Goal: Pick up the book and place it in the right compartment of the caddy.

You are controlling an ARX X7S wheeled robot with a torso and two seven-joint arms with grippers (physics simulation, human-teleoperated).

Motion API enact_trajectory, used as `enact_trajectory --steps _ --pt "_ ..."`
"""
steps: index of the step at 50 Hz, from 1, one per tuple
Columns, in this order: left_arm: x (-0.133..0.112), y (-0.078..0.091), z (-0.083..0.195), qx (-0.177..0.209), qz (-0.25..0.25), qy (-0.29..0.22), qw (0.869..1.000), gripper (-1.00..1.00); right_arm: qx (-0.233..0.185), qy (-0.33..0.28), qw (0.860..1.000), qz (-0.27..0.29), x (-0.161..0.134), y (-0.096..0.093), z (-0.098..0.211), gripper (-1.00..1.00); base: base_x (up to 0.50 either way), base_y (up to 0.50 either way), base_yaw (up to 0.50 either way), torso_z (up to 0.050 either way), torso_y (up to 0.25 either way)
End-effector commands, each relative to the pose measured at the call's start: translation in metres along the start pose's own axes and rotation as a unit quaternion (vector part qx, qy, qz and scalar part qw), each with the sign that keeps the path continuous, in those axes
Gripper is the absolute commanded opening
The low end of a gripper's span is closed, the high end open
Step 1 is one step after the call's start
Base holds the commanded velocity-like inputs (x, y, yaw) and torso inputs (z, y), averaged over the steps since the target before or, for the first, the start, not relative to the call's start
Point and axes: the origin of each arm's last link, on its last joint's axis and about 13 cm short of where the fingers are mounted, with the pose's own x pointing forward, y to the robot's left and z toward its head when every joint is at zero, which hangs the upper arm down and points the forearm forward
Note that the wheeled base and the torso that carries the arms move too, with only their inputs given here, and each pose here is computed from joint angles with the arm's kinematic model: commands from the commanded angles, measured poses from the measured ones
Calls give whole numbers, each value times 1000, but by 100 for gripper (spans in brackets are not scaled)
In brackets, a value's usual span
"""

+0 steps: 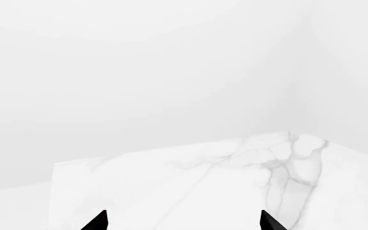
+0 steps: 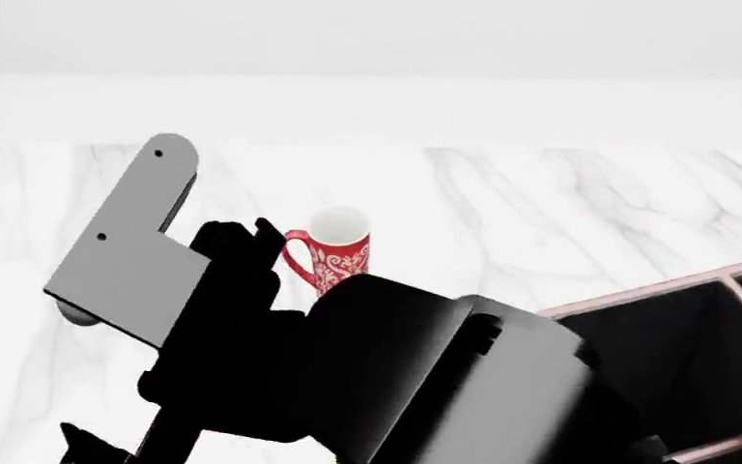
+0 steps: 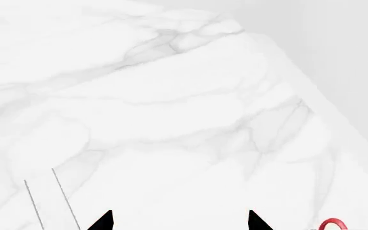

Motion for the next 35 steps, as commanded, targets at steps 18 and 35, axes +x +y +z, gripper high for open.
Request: enact_trajectory --steps 18,35 --pt "0 2 1 0 2 -1 1000 100 -90 41 983 154 8 40 -19 100 0 0 0 0 0" --pt "-1 2 1 0 2 -1 1000 100 -82 48 981 169 40 36 -42 100 0 0 0 0 0"
